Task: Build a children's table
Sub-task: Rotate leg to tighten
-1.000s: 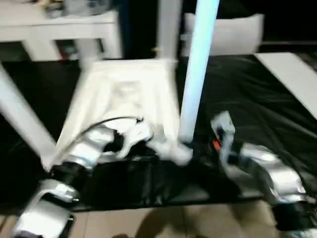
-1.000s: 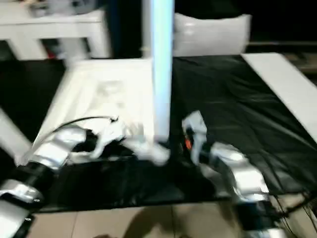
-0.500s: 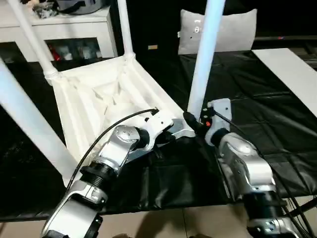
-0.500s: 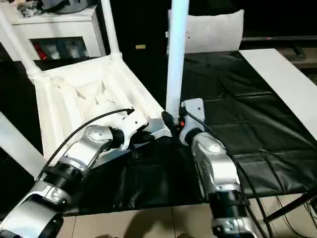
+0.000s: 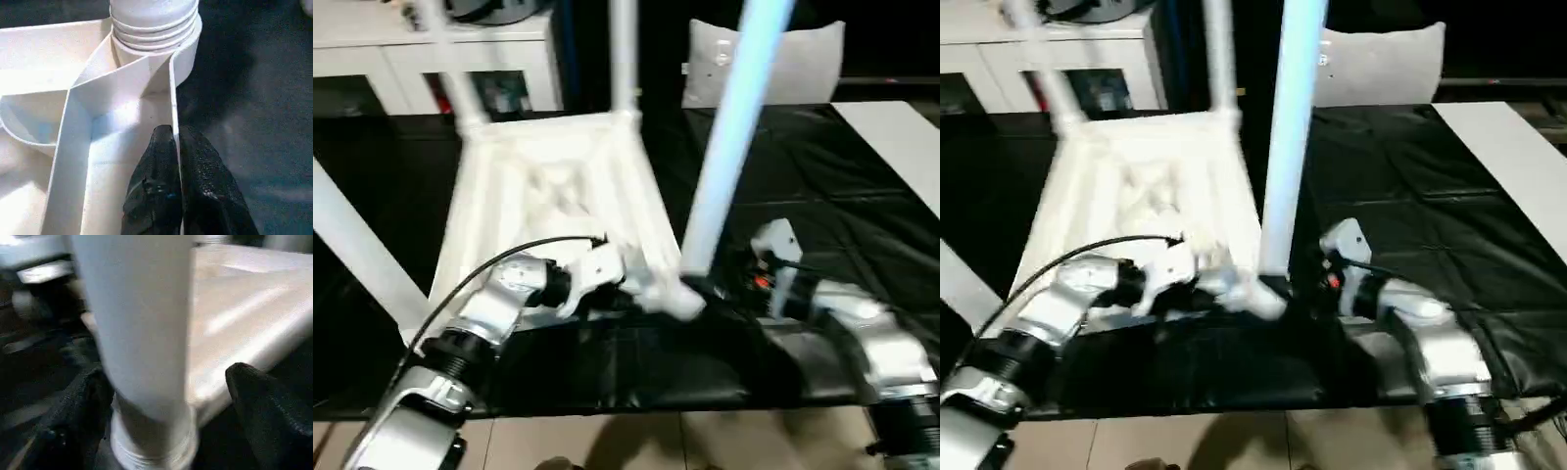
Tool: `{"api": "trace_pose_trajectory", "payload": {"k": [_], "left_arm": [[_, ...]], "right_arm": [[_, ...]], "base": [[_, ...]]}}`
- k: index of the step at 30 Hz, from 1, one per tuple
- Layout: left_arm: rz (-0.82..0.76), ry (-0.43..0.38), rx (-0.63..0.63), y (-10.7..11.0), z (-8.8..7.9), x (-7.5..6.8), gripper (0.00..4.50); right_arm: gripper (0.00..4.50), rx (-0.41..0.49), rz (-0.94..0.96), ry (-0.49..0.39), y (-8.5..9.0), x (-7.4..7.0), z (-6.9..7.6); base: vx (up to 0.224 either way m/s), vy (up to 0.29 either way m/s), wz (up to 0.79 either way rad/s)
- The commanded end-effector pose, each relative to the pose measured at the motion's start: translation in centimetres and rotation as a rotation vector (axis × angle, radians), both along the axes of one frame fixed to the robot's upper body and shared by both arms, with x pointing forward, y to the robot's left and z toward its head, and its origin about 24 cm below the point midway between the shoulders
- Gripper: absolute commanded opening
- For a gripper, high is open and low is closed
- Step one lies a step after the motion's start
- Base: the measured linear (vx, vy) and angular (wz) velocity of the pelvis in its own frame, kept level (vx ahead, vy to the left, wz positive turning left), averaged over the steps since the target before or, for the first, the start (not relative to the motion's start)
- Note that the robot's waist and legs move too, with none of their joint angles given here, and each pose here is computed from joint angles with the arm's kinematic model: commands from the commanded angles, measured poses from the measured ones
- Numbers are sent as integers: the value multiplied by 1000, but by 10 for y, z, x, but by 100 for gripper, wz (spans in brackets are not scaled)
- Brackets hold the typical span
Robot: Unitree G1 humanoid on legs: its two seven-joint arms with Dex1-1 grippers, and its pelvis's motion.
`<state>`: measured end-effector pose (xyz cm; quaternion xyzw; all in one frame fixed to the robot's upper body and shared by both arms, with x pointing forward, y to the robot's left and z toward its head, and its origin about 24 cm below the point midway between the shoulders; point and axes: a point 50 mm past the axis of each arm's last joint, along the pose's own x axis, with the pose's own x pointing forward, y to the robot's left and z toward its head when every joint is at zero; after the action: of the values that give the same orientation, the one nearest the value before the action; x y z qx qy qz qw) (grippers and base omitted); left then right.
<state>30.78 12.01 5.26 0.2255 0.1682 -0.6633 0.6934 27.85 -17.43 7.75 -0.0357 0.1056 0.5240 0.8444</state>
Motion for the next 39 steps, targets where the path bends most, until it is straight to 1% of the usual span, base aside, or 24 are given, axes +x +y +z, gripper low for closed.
{"api": "trace_pose_trajectory", "payload": {"k": [1,4,5,7,9,10,11,12,13,16,18,20,22,24,27,29,30,32,33,35,36,37,38,39], "left_arm": [[-155,-4,22,-4,7,-4,0],[-203,3,53,0,8,-4,0],[-229,7,63,2,9,-4,0],[-248,8,69,3,10,-3,0],[-252,7,71,3,11,-3,0],[-265,4,73,3,12,-2,0],[-271,2,74,3,13,-2,0],[-287,1,74,2,14,-1,0],[-290,3,74,1,14,-1,0],[-298,2,73,1,14,-1,0],[-300,2,73,0,15,-1,0],[-299,3,71,0,15,0,0],[-292,9,62,0,14,0,0],[-284,14,56,0,14,0,0],[-232,20,45,1,12,2,0],[-132,18,28,-2,11,6,0],[-132,18,28,-2,11,6,0],[-50,16,-4,-8,11,10,0],[-47,15,-5,-8,11,10,0],[32,21,-31,-18,11,12,0],[32,21,-31,-18,11,12,0],[88,16,-39,-25,12,14,0],[105,13,-41,-27,12,14,0],[150,8,-47,-32,12,16,0]], "right_arm": [[365,8,131,26,3,-5,3],[353,-15,203,55,3,-7,1],[339,-29,245,73,3,-9,0],[314,-41,270,78,4,-9,-1],[308,-46,277,77,4,-9,-1],[286,-47,282,76,5,-7,0],[286,-47,283,75,6,-7,0],[272,-48,285,71,7,-4,1],[272,-48,284,66,8,-3,1],[249,-45,288,67,10,-1,1],[220,-44,292,69,11,0,1],[213,-37,299,73,12,-1,1],[196,-10,327,102,14,-3,1],[196,4,330,113,14,-4,1],[192,55,322,153,15,-10,0],[191,86,262,170,20,-14,-3],[191,86,262,170,20,-14,-3],[191,77,188,169,26,-14,-7],[191,77,185,169,27,-14,-8],[191,36,7,162,36,-4,-15],[191,36,7,162,36,-4,-15],[191,32,-92,158,43,4,-16],[191,31,-116,157,45,5,-16],[191,26,-181,155,50,10,-17]], "base": [[0,0,0],[0,0,0],[0,0,0],[0,0,0],[0,0,0],[0,0,0],[0,0,0],[0,0,0],[0,0,0],[0,0,0],[0,0,0],[0,0,0],[0,0,0],[0,0,0],[0,0,0],[0,0,0],[0,0,0],[0,0,0],[0,0,0],[0,0,0],[0,0,0],[0,0,0],[0,0,0],[0,0,0]]}}
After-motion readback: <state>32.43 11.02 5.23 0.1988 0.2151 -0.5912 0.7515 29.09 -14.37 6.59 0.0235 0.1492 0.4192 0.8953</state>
